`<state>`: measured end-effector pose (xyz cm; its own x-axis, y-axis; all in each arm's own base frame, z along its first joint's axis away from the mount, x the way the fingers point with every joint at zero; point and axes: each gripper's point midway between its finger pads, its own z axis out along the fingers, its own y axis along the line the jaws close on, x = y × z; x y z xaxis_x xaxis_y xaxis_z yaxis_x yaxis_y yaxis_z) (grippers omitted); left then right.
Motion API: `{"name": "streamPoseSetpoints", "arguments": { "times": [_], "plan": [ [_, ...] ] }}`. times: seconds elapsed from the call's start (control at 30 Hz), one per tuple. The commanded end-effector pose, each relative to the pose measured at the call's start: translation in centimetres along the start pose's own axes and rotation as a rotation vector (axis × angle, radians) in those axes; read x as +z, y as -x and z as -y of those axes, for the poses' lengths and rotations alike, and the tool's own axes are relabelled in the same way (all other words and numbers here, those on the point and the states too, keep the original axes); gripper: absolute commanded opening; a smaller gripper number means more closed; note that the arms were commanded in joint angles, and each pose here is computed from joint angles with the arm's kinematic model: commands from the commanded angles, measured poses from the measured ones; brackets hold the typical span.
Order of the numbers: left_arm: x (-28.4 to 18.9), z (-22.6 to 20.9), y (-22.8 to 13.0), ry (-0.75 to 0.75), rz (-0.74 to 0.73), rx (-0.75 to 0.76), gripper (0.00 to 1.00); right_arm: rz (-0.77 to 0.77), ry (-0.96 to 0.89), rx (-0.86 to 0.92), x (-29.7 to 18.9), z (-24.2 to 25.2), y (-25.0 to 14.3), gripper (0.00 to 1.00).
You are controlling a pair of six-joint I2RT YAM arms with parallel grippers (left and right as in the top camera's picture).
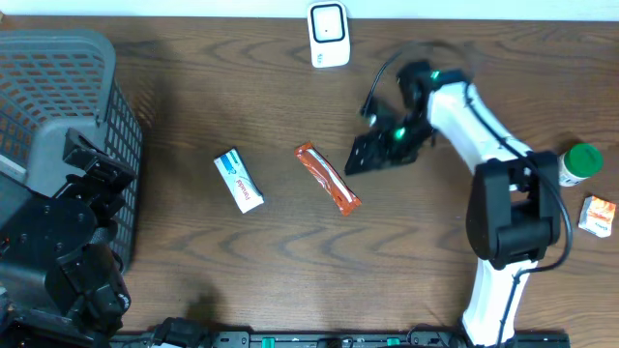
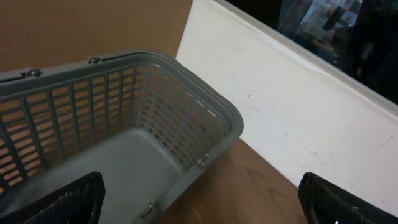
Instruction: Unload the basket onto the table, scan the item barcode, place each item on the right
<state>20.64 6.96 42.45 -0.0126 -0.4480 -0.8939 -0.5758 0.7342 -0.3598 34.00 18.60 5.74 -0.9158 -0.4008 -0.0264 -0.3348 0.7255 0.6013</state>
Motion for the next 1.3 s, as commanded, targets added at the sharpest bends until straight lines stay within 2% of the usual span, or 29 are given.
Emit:
{"name": "streamPoseSetpoints", "arguments": {
  "times": [0.0, 0.13, 0.3, 0.47, 0.7, 0.77, 0.83, 0.97, 1.07, 1.1, 1.17, 1.27],
  "plan": [
    [0.1, -0.3, 0.1, 0.017, 0.008, 0.014, 1.0, -0.034, 0.075, -0.037, 2.9, -0.2, -1.7, 0.91],
    [0.1, -0.3, 0.1, 0.017, 0.008, 0.014, 1.0, -0.02, 0.071, -0.037, 4.6, 0.8, -2.3, 0.97],
    [0.1, -0.3, 0.1, 0.017, 0.008, 0.014, 1.0, -0.032, 0.061, -0.038, 6.2, 1.2, -3.2, 0.98],
    [0.1, -0.3, 0.1, 0.017, 0.008, 0.014, 1.0, -0.05, -0.084, -0.02, 7.4, 2.8, -3.3, 0.99],
    [0.1, -0.3, 0.1, 0.017, 0.008, 0.014, 1.0, -0.103, -0.204, -0.06, 9.1, 2.5, -3.9, 0.99],
    [0.1, -0.3, 0.1, 0.017, 0.008, 0.014, 1.0, -0.119, -0.265, -0.047, 9.4, 3.2, -4.4, 0.97],
    [0.1, -0.3, 0.1, 0.017, 0.008, 0.014, 1.0, -0.131, -0.3, -0.033, 9.9, 4.0, -5.0, 0.89],
    [0.1, -0.3, 0.1, 0.017, 0.008, 0.014, 1.0, -0.127, -0.329, 0.002, 10.8, 5.3, -6.1, 0.56],
    [0.1, -0.3, 0.1, 0.017, 0.008, 0.014, 1.0, -0.137, -0.375, 0.013, 10.4, 6.4, -6.5, 0.24],
    [0.1, -0.3, 0.1, 0.017, 0.008, 0.014, 1.0, -0.139, -0.392, 0.016, 10.2, 6.7, -6.6, 0.16],
    [0.1, -0.3, 0.1, 0.017, 0.008, 0.014, 1.0, -0.139, -0.413, 0.027, 10.0, 7.0, -6.6, 0.03],
    [0.1, -0.3, 0.1, 0.017, 0.008, 0.014, 1.0, -0.136, -0.421, 0.025, 9.9, 7.1, -6.4, 0.01]
  ]
}}
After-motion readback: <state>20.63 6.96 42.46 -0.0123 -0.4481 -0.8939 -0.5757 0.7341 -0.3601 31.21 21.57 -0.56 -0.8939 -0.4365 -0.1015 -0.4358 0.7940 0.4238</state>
